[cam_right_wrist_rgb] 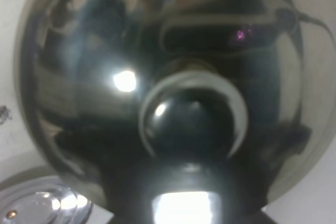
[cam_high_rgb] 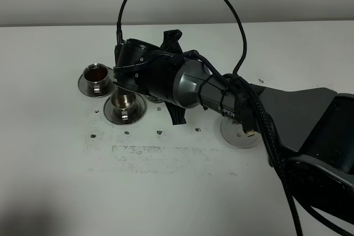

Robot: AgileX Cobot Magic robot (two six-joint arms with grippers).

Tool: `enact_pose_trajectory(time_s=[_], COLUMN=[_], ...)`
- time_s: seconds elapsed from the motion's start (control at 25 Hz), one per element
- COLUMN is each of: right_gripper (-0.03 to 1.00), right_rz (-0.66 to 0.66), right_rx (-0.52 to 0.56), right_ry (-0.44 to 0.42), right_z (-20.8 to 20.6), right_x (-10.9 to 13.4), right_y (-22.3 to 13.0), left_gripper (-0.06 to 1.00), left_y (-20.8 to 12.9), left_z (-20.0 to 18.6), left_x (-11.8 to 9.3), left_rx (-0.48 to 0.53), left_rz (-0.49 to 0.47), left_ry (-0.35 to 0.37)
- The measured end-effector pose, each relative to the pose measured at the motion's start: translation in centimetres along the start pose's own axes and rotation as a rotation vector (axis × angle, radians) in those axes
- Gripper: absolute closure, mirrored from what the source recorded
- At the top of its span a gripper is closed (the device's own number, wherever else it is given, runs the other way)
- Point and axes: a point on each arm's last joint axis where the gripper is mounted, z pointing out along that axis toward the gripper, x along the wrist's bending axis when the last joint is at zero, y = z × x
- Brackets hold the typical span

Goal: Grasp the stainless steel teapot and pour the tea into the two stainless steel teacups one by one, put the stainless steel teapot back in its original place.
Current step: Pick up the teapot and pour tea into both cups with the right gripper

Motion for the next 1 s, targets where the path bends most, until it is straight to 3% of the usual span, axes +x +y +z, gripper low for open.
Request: enact_pose_trajectory(time_s=[1.0], right_gripper=[0.8], right_rz=[-0.047], right_rx=[0.019], right_ry=[-0.055], right_z=[0.44], right_x=[0.09], right_y=[0.48], left_gripper=[0.22], left_y=[0.0], left_z=[0.0], left_x=[0.0], left_rx=[0.0], left_rz=[0.0], left_ry=[0.0])
